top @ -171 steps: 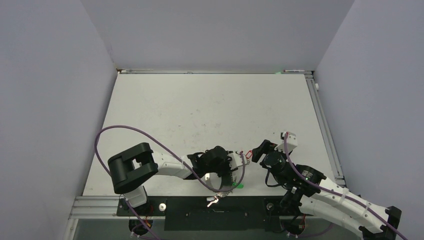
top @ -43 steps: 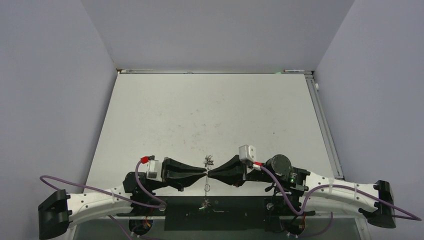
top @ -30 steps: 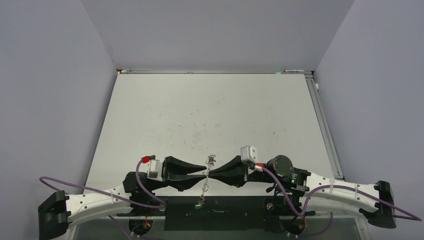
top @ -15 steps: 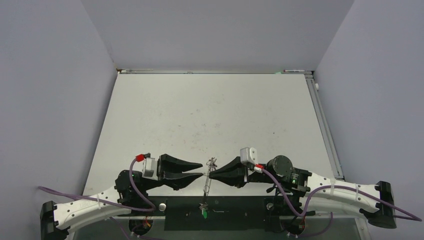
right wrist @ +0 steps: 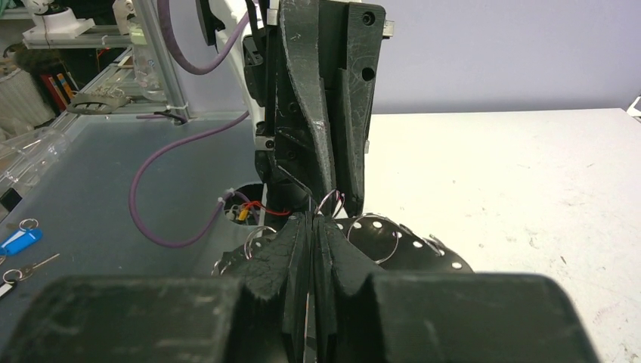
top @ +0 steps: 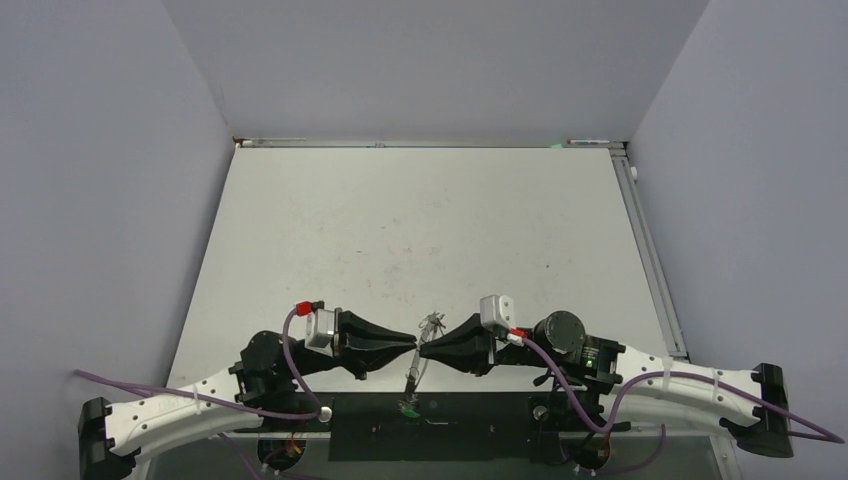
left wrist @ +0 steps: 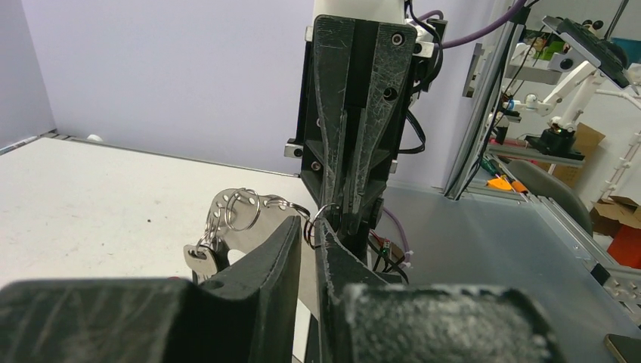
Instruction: Put the keys on the keyring
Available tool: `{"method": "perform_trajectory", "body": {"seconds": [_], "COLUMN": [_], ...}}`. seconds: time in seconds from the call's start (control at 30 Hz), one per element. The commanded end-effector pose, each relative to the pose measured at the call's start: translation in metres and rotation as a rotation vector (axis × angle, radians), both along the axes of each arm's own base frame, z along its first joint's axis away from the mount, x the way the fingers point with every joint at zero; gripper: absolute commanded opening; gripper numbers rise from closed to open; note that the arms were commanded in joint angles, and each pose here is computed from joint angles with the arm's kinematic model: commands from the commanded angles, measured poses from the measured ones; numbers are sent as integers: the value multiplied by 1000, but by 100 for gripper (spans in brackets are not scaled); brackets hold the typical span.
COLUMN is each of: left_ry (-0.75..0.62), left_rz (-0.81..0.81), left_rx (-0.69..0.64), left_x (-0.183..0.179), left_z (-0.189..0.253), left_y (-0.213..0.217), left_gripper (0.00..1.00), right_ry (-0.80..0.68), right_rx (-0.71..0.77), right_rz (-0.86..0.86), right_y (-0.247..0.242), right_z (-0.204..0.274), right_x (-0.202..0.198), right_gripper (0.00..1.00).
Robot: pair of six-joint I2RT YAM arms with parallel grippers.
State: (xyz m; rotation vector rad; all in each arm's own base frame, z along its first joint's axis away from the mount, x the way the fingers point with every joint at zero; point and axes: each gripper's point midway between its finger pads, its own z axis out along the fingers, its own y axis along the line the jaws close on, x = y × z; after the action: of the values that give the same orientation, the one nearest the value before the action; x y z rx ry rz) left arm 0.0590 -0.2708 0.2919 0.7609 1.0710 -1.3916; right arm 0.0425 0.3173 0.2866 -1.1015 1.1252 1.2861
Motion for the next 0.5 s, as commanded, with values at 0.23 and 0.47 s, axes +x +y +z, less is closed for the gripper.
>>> {"method": "perform_trajectory", "body": {"seconds": [0.23,0.47], "left_ry": [-26,4], "left_rz": [-33,67], "left_rx": [-33,-109], "left_x": [-8,9], "left_z": [21,23], "left_y": [3,12], "left_gripper": [0,0], "right_ry": [-51,-30], "right_rx": [136,119], "right_rz": [-2,-55], "right_y": [-8,-5], "right_z": [45,42], "right_x": [-4,6], "right_gripper": [5,6]}}
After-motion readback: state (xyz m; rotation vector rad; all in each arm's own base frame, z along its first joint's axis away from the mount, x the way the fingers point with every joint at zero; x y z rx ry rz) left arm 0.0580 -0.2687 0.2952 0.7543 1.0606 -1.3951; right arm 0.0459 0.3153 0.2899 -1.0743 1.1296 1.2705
